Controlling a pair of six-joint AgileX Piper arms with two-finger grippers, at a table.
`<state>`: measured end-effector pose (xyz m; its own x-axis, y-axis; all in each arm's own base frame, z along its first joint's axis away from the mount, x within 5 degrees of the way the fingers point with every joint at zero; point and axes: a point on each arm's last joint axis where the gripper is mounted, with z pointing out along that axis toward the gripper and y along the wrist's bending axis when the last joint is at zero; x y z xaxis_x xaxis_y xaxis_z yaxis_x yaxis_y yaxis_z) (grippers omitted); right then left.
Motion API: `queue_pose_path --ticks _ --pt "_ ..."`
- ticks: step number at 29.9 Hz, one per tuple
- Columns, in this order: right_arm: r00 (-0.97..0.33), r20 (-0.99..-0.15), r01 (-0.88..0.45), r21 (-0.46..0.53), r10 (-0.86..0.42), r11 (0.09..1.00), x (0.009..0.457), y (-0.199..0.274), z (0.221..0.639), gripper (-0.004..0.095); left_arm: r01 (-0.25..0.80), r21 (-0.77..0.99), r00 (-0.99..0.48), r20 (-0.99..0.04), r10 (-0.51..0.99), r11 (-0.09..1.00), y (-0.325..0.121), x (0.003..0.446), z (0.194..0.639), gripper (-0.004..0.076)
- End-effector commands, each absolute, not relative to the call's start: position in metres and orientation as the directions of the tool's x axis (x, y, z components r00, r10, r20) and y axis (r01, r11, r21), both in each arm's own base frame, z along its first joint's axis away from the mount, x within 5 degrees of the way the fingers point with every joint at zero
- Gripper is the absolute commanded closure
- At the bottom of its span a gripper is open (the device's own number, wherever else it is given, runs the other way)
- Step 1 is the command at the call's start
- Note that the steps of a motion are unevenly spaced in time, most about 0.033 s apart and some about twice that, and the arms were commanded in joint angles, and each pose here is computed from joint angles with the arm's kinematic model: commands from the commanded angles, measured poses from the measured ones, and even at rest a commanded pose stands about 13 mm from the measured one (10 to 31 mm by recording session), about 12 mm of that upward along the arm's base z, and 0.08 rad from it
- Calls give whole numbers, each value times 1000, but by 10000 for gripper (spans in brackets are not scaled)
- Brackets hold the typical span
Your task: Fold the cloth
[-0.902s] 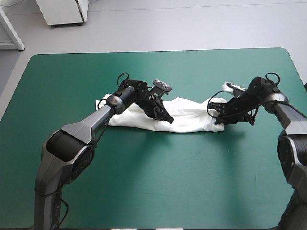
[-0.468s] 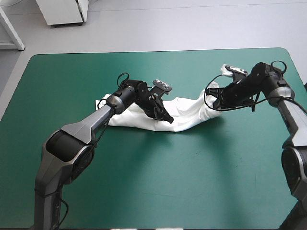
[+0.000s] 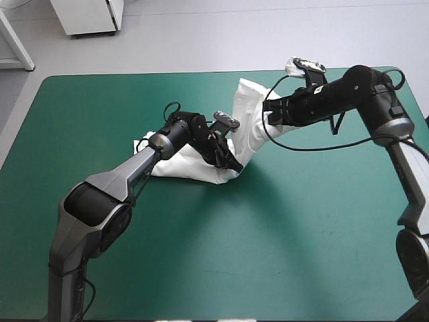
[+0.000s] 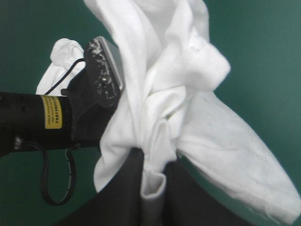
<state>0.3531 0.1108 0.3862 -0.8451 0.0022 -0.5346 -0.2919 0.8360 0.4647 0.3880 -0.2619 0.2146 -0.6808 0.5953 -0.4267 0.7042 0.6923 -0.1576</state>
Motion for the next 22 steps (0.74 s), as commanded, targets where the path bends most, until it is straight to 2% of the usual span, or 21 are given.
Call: queue_pose_path --ticks 1,7,13,17,22 --pt "-768 -640 -376 483 26 791 337 117 426 919 702 -174 -677 -464 571 691 -266 385 228 733" --pt "-734 -679 -443 487 8 753 330 132 441 919 701 -173 -676 -467 569 691 -266 385 228 733" --pt "-716 -698 -457 466 -3 757 331 132 443 919 689 -164 -687 -458 564 706 -264 384 236 733" --pt "-711 -703 -455 448 -12 770 331 131 442 919 661 -96 -673 -514 532 744 -247 380 276 733" --pt "-707 -707 -456 433 -21 777 332 130 442 919 615 -65 -681 -547 487 786 -196 365 339 733"
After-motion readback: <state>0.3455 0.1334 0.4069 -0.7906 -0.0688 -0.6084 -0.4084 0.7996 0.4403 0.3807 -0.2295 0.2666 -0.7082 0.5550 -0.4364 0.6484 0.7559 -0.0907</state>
